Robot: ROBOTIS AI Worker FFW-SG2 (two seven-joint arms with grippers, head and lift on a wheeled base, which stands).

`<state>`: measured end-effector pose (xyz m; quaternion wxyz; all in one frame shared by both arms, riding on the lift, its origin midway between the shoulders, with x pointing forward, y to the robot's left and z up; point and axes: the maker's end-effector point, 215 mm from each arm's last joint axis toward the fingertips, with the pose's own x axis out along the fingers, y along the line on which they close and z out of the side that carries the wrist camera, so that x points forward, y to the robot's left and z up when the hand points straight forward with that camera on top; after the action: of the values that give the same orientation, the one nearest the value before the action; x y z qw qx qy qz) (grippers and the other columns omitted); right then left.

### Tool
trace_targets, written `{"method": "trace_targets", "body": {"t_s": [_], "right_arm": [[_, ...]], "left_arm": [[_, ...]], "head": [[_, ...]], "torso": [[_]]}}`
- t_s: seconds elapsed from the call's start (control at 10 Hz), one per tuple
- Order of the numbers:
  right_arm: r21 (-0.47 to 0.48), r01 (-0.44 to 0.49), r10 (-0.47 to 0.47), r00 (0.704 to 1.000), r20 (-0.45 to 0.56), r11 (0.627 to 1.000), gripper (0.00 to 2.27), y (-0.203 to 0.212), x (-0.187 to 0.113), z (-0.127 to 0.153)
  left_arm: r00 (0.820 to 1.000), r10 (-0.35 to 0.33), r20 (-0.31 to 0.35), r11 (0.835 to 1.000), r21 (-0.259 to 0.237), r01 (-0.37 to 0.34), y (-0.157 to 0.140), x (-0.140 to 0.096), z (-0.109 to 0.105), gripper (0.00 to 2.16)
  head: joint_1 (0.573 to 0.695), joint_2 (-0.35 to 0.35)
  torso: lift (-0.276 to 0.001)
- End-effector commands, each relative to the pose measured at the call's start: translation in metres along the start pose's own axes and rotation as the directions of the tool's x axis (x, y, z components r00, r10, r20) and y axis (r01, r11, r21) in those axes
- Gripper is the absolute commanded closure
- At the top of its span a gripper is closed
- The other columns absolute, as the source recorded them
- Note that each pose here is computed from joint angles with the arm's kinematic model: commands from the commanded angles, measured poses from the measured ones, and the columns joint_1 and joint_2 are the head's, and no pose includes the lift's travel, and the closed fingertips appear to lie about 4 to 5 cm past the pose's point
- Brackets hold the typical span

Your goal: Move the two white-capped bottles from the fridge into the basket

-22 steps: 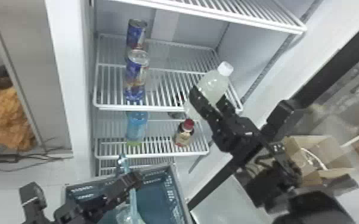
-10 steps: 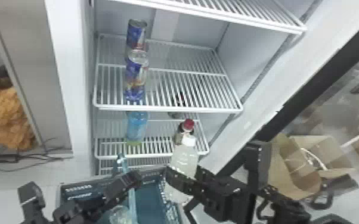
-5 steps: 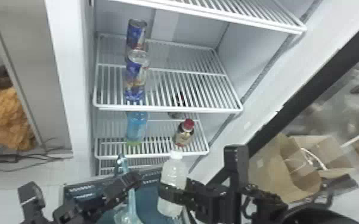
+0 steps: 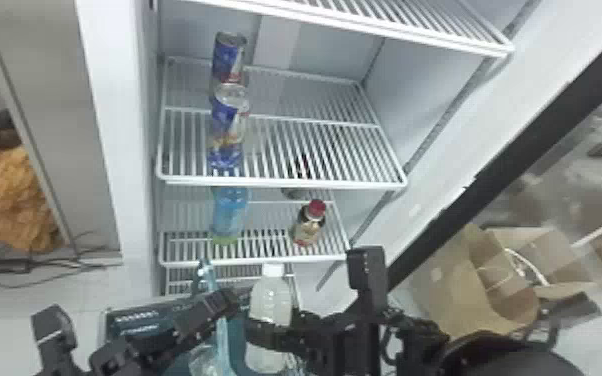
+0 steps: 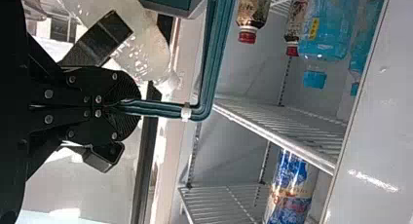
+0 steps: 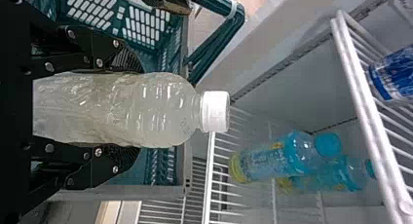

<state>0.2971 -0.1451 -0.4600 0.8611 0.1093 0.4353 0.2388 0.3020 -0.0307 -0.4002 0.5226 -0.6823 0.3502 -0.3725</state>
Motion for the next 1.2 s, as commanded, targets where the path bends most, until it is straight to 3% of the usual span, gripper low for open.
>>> {"method": "trace_targets", "body": {"t_s": [0.0,0.6,0.9,1.1], "right_arm": [[0.006,-0.002,0.002,1.0,-0.007,1.0,0.73,-0.005,0.009,-0.001],[-0.013,-0.006,0.006,0.999,0.032,1.0,0.5,-0.007,0.011,0.013],[-0.074,0.07,-0.056,0.984,0.167,0.995,0.51,-0.024,-0.004,0.057],[-0.117,0.135,-0.091,0.943,0.32,0.984,0.51,-0.035,-0.023,0.103]], "left_arm": [[1.0,0.001,0.0,1.0,-0.002,-0.001,0.001,-0.001,-0.001,1.18],[1.0,0.0,0.003,1.0,-0.002,0.0,0.001,0.0,0.0,1.18],[1.0,-0.002,0.004,1.0,-0.003,0.002,0.0,0.0,0.0,1.18],[1.0,-0.002,0.016,1.0,-0.007,0.003,0.001,-0.002,0.002,1.18]], "head": [[0.695,-0.34],[0.695,-0.329],[0.695,-0.328],[0.695,-0.346]], "torso": [[0.0],[0.0],[0.0],[0.0]]}}
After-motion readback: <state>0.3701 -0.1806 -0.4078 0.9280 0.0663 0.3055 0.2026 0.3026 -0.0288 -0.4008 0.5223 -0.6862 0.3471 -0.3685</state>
